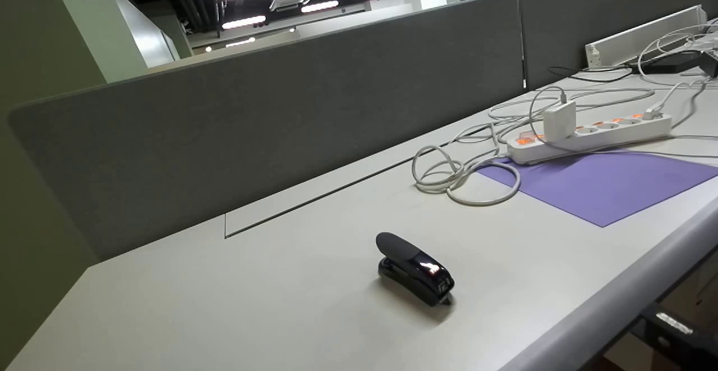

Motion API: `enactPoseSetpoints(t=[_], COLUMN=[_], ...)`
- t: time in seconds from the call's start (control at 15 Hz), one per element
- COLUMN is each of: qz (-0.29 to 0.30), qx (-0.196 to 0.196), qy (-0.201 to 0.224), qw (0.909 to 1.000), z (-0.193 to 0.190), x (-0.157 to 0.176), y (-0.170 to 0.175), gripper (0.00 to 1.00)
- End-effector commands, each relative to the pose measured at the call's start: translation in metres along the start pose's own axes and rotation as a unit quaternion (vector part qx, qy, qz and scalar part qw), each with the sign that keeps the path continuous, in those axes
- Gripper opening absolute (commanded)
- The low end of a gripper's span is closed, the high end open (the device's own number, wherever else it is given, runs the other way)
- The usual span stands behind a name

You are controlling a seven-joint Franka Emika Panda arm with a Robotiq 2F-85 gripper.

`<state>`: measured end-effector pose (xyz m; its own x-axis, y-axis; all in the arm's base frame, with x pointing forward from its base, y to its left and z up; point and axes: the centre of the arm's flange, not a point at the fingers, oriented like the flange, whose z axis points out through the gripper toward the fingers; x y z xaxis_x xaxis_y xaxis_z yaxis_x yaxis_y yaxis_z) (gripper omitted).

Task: Turn on the third switch from the right

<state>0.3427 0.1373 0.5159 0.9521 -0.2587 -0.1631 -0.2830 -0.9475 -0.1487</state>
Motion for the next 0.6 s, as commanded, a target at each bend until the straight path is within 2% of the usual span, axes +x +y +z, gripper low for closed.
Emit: enactPoseSetpoints(t=[0.0, 0.33, 0.53], qz=[0.046, 0.08, 0.086], qx=[0.009, 0.026, 0.015], qy=[0.055, 0.125, 0.144], qw=[0.9974, 0.9886, 0.9858], z=[0.012, 0.031, 0.051], x=[0.021, 0.061, 0.082], y=[0.024, 0.061, 0.077], gripper=[1.0, 1.0, 1.0])
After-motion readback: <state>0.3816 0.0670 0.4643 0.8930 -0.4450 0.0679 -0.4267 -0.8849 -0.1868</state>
